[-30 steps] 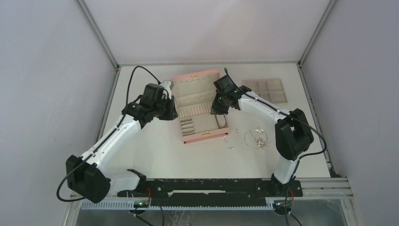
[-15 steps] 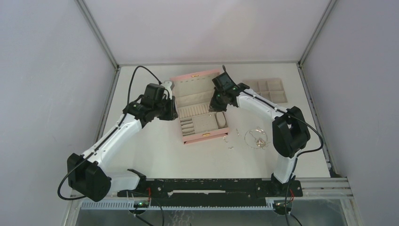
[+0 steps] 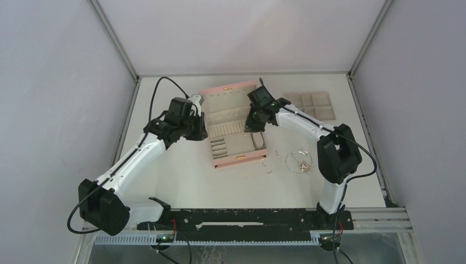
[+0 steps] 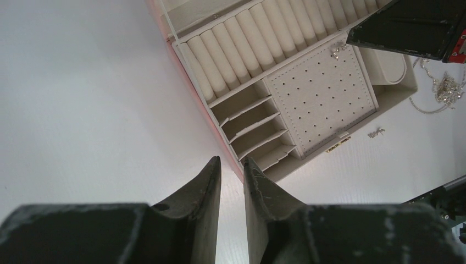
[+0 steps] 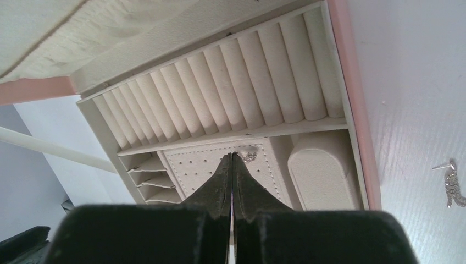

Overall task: Organize the mixed jewelry
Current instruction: Place the jewelry in the jewelry box.

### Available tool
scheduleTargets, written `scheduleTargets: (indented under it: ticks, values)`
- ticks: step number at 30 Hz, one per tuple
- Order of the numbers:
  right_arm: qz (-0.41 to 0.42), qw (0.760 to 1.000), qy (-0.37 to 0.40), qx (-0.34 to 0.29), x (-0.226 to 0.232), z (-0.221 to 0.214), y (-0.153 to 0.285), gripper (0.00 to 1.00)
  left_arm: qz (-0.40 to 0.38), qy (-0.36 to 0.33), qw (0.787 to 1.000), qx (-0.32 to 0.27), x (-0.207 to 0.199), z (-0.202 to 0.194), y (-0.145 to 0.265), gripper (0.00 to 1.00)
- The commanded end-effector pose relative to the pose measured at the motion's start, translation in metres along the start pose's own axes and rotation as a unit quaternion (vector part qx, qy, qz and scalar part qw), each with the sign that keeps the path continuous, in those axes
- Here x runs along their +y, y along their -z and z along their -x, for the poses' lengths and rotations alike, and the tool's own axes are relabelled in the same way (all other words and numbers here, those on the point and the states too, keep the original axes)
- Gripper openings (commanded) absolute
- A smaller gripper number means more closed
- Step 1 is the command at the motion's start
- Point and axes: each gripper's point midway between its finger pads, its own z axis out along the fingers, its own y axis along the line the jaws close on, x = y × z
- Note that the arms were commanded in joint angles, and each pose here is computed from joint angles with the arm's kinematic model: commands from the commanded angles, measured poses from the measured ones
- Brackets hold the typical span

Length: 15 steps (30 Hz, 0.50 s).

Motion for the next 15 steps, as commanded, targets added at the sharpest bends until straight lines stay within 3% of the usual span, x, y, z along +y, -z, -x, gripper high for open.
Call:
scheduleTargets:
  ticks: [1, 15]
  values:
    - [0.004, 1.0, 0.002, -0.004, 0.0017, -0.0008, 0.0012, 0.0, -0.008, -0.015, 0.999, -0.032, -0.007, 0.022, 0.0077, 0.26]
    - [0.0, 1.0, 0.002, 0.012, -0.0005, -0.0099, -0.0054, 0.0, -0.006, -0.014, 0.999, -0.031, -0.0056, 0.0171, 0.0089, 0.26]
